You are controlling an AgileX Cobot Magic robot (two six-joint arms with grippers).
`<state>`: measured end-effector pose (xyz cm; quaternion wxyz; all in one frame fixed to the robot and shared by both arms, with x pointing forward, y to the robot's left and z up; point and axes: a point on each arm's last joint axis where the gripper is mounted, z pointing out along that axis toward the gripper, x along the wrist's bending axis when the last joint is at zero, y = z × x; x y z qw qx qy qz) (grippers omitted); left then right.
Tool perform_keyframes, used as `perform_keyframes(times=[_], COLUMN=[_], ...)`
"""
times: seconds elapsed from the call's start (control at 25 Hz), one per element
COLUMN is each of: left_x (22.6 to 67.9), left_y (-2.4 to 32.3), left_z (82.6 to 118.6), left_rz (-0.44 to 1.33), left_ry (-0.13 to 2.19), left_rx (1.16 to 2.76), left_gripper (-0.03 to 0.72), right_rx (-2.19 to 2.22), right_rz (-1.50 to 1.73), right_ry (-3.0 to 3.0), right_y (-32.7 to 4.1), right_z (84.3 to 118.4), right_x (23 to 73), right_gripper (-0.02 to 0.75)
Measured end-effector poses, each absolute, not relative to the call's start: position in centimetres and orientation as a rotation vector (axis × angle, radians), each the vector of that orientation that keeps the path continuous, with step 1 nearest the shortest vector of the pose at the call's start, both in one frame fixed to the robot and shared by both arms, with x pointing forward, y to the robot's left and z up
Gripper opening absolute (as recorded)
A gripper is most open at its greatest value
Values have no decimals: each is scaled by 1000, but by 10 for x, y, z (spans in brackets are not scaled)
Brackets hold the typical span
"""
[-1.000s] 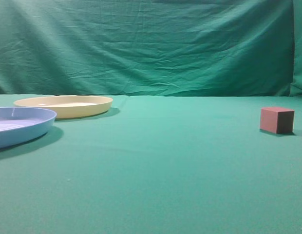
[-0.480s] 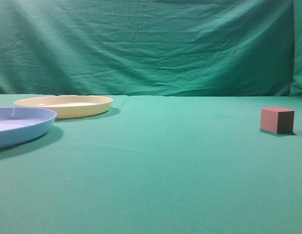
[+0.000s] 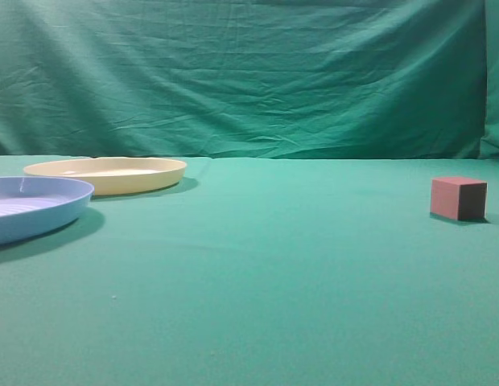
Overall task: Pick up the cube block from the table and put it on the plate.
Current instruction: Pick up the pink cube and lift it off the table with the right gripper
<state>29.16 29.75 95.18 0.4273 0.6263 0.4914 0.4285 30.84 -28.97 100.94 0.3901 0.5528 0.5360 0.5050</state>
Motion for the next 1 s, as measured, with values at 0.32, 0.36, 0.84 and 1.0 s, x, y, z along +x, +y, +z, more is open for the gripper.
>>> perform_keyframes(times=[0.32,0.36,0.84,1.0], left_x=[292,292,292,292], left_y=[297,297,297,297], left_z=[952,952,952,952], left_rz=[1071,1071,1071,1071], left_ry=[1228,1228,1228,1228], left_rx=[1565,1565,1565,1565], left_gripper=[0,0,0,0], right_rx=[1445,1428,1527,1463], right_rz=[1095,1091,732,660], right_ry=[1681,1714,2264,2376], right_y=[-278,-275,-238,-230], right_z=[1015,1017,1022,1011], right_x=[355,358,445,472], right_gripper=[0,0,49,349])
